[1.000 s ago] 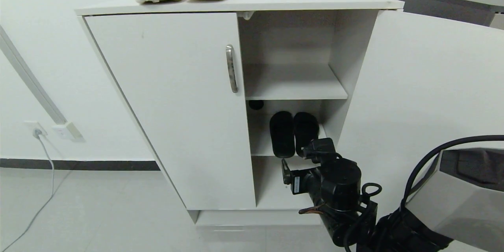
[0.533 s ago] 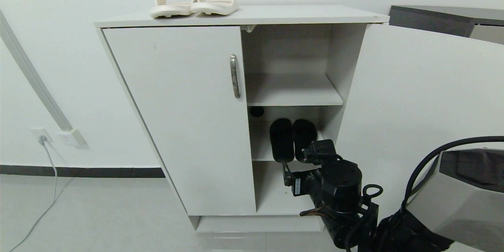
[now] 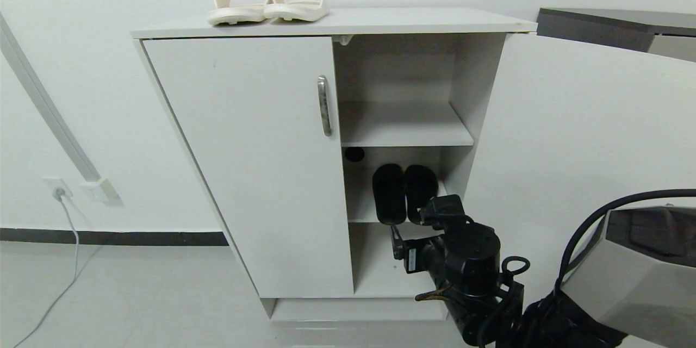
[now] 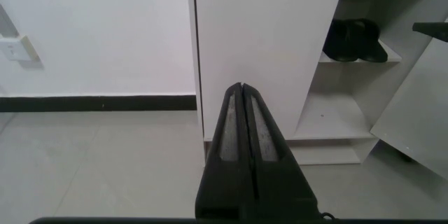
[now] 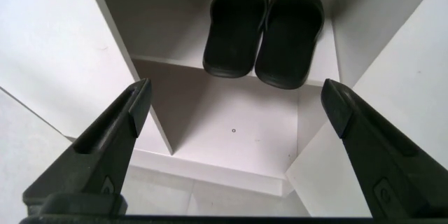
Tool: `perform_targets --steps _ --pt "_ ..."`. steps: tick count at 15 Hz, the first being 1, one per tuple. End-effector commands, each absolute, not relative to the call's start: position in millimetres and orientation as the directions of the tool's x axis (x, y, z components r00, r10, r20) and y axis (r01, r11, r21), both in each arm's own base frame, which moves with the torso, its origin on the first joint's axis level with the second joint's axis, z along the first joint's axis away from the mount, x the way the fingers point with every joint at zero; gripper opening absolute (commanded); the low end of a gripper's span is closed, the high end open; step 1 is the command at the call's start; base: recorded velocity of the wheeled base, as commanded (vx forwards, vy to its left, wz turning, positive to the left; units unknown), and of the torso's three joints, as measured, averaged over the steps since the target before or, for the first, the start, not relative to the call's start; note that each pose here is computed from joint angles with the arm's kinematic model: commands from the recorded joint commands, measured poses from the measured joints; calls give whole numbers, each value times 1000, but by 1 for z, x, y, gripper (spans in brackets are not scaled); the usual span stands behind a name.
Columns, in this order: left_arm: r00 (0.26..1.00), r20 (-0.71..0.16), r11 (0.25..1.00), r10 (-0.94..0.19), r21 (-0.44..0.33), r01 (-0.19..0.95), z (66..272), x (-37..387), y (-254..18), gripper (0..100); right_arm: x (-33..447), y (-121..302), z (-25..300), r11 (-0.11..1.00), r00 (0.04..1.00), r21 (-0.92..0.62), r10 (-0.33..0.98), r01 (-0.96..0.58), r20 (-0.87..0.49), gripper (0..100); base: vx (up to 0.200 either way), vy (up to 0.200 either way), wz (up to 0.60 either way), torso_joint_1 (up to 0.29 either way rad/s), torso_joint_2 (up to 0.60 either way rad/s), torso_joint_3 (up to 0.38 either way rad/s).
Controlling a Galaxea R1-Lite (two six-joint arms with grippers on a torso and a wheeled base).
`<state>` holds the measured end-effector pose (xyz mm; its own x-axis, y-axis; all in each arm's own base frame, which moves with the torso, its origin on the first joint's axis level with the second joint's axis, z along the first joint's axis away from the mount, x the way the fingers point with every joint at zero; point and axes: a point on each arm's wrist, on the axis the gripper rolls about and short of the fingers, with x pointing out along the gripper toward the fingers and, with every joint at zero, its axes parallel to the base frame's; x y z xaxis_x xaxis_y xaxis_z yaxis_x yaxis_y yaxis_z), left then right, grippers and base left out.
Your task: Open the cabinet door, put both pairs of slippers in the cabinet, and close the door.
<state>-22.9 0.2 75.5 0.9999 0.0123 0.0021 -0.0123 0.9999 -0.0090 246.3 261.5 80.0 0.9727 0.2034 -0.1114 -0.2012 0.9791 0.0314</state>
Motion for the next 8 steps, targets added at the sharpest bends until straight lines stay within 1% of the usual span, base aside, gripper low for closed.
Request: perform_targets --steps 1,8 --pt "1000 0 1000 14 -9 -14 75 -23 0 0 246 261 79 979 973 30 202 -200 -115 100 0 200 0 2 7 2" --pt "1000 2 1000 12 -9 -12 76 -23 0 0 247 259 80 979 974 40 202 -199 -102 100 0 200 0 6 2 4"
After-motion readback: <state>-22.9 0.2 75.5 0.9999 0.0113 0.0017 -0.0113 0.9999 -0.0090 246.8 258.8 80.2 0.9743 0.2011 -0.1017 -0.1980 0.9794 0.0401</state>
